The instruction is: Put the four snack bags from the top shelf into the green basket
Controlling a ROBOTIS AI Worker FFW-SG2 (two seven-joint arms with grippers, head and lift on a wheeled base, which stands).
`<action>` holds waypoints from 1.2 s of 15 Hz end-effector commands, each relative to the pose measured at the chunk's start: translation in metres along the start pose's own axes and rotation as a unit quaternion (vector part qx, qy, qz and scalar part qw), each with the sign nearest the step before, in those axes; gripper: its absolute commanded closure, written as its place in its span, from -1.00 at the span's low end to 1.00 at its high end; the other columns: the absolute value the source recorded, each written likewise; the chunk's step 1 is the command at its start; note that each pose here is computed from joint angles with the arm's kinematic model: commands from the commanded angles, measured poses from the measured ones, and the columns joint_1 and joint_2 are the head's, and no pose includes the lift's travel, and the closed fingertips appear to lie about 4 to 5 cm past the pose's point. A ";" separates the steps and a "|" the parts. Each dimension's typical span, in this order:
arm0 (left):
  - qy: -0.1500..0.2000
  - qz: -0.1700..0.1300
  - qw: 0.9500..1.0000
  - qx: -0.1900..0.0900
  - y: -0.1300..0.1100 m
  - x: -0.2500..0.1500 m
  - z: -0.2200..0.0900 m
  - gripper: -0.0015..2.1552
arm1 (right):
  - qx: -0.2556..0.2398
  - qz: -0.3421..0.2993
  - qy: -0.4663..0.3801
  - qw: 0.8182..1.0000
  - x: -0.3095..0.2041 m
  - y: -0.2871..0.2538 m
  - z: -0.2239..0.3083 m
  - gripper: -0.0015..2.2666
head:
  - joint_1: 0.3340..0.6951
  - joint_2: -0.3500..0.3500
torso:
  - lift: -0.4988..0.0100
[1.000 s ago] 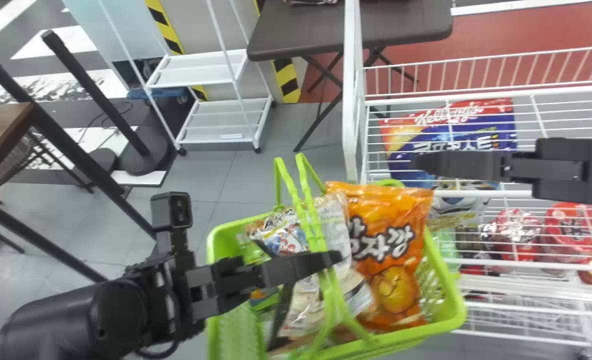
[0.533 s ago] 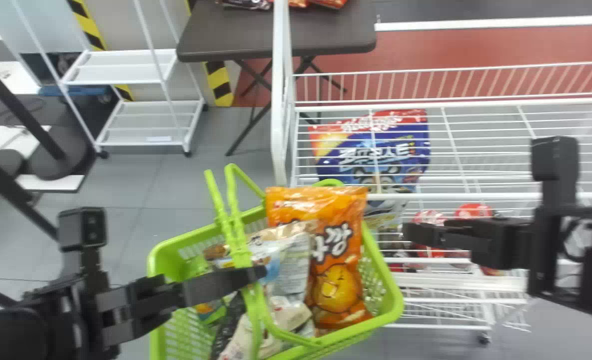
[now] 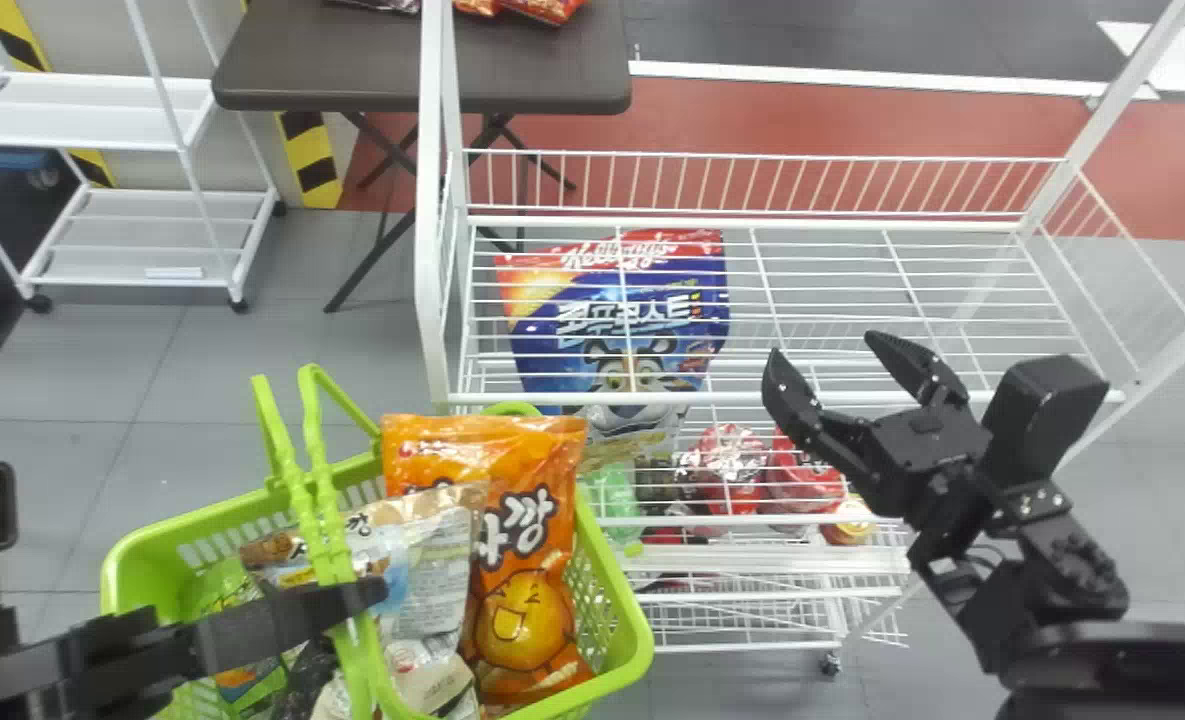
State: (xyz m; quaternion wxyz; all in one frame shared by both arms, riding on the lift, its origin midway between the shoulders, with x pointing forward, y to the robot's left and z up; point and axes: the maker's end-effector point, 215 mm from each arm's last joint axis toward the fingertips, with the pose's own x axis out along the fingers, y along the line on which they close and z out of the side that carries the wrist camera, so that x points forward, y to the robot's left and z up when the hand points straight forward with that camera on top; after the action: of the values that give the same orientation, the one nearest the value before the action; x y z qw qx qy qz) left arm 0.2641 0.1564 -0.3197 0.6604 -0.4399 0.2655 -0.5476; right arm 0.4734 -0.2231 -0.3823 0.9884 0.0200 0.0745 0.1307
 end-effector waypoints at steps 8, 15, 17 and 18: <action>0.008 -0.005 1.000 -0.011 -0.008 0.002 -0.007 1.00 | 0.006 -0.021 0.005 1.000 -0.027 -0.005 -0.019 -0.90 | 1.00 -0.38 | 0.95; 0.009 -0.006 1.000 -0.013 -0.012 0.003 -0.010 0.99 | 0.006 -0.024 -0.003 1.000 -0.032 -0.006 -0.015 -0.89 | 1.00 -0.40 | 0.95; 0.010 -0.008 1.000 -0.013 -0.015 0.004 -0.011 0.99 | 0.010 -0.026 -0.002 1.000 -0.033 -0.007 -0.017 -0.89 | 1.00 -0.41 | 0.95; 0.010 -0.008 1.000 -0.015 -0.015 0.005 -0.012 0.99 | 0.009 -0.026 -0.003 1.000 -0.033 -0.008 -0.016 -0.89 | 1.00 -0.42 | 0.95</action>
State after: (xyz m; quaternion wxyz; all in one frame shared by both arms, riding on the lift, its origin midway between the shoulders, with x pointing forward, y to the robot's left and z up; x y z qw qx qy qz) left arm 0.2504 0.1490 -0.3140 0.6510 -0.4441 0.2785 -0.5490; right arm 0.4416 -0.2382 -0.3938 0.9914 0.0270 0.0732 0.1047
